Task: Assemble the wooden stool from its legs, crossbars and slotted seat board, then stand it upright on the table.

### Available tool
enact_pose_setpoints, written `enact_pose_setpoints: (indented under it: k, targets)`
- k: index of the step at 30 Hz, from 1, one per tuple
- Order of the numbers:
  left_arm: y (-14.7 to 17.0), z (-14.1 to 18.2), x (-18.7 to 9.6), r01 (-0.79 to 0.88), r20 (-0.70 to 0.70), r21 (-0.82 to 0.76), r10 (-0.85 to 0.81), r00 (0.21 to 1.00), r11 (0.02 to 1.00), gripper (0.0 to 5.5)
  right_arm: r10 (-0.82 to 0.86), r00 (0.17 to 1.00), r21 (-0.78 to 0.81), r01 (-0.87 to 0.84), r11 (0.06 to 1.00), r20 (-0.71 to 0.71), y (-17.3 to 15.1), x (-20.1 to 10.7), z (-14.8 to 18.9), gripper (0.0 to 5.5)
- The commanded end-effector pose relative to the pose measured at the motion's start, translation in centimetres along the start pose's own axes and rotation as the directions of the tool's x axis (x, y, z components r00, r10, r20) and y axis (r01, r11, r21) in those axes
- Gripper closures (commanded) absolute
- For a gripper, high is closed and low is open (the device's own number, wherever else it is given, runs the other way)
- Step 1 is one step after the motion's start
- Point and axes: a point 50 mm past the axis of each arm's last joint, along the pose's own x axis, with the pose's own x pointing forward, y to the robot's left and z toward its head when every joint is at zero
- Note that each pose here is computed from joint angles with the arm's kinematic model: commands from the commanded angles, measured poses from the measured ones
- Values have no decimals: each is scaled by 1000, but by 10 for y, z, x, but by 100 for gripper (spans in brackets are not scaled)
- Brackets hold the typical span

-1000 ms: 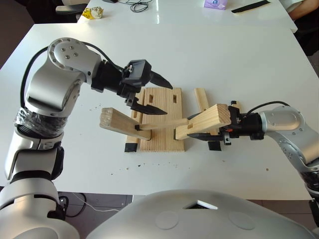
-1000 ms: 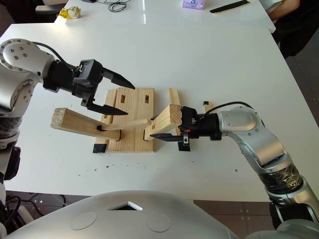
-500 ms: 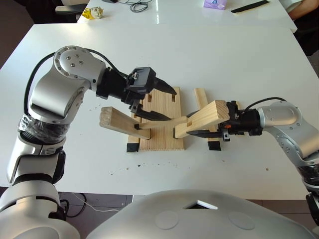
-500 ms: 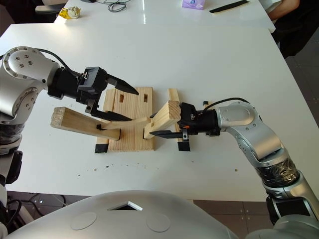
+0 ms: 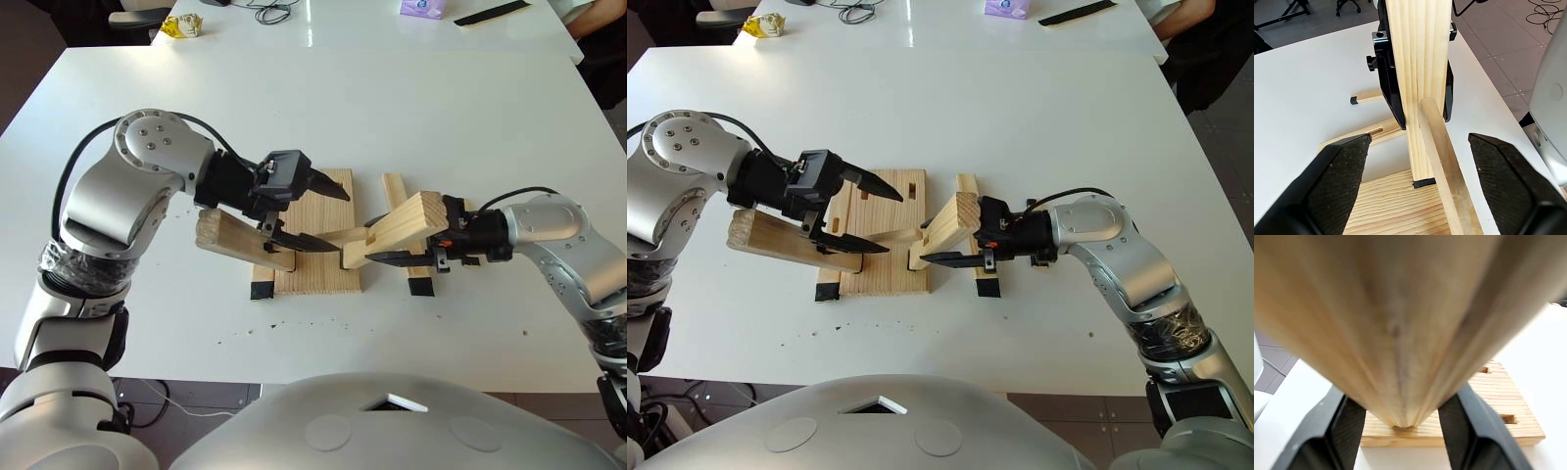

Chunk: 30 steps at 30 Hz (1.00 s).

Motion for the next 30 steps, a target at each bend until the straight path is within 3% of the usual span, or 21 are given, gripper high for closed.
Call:
enact_pose_setpoints:
  k: [1,30]
  targets:
    - [-1,5,-1,8,13,-13,-8,1000,1000,182,-38,994,63,44,997,-99,-3,-4,-18,346]
    - [3,3,8,-62,60,-105,69,996,993,182,0,996,38,3,999,-89,-9,5,-13,346]
